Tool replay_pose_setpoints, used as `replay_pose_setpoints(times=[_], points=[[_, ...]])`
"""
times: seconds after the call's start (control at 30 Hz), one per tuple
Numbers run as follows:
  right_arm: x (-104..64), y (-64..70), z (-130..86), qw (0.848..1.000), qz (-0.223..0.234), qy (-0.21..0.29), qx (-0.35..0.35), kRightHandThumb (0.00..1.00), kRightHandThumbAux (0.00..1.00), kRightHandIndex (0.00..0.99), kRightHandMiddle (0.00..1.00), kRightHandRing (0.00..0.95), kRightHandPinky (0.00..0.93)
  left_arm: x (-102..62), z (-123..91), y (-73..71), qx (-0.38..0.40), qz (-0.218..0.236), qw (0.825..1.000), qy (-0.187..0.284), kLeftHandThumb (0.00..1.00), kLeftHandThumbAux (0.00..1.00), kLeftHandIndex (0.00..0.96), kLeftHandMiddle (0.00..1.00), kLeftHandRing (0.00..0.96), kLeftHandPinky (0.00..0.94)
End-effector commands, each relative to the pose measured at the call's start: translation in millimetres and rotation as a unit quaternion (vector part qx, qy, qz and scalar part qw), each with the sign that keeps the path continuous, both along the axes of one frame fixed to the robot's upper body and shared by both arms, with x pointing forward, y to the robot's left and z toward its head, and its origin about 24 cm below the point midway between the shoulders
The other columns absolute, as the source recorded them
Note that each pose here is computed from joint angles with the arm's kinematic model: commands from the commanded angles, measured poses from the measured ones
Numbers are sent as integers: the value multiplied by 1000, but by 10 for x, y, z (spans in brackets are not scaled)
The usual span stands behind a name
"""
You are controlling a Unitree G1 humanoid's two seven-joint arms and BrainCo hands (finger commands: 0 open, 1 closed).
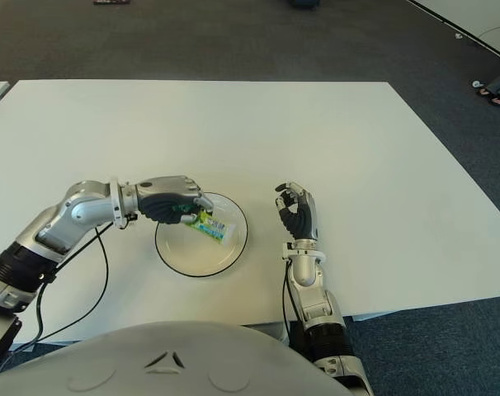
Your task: Put the toothpaste on the table into the plate.
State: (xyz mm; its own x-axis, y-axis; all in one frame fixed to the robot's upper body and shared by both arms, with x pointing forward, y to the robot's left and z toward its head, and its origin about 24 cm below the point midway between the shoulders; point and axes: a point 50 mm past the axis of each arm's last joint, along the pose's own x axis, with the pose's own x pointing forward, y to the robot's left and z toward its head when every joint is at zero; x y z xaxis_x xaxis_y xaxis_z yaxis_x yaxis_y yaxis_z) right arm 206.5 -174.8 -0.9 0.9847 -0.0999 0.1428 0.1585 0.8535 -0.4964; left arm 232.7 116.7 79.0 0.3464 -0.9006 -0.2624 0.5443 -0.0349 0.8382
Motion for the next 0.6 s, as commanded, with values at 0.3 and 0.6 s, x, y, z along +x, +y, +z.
replay_pose_setpoints(times=[0.3, 0.6], points=[[13, -8, -9, 1000, -6, -4, 3, 698, 732, 430, 651, 632, 527, -12, -234, 44, 70, -6, 997, 11, 701, 720, 436, 820, 821, 817], [8, -14, -21, 1000, -4, 1, 7, 696, 733, 430, 659, 644, 555, -12, -354, 79, 83, -24, 996, -14, 697, 722, 435, 827, 830, 813]])
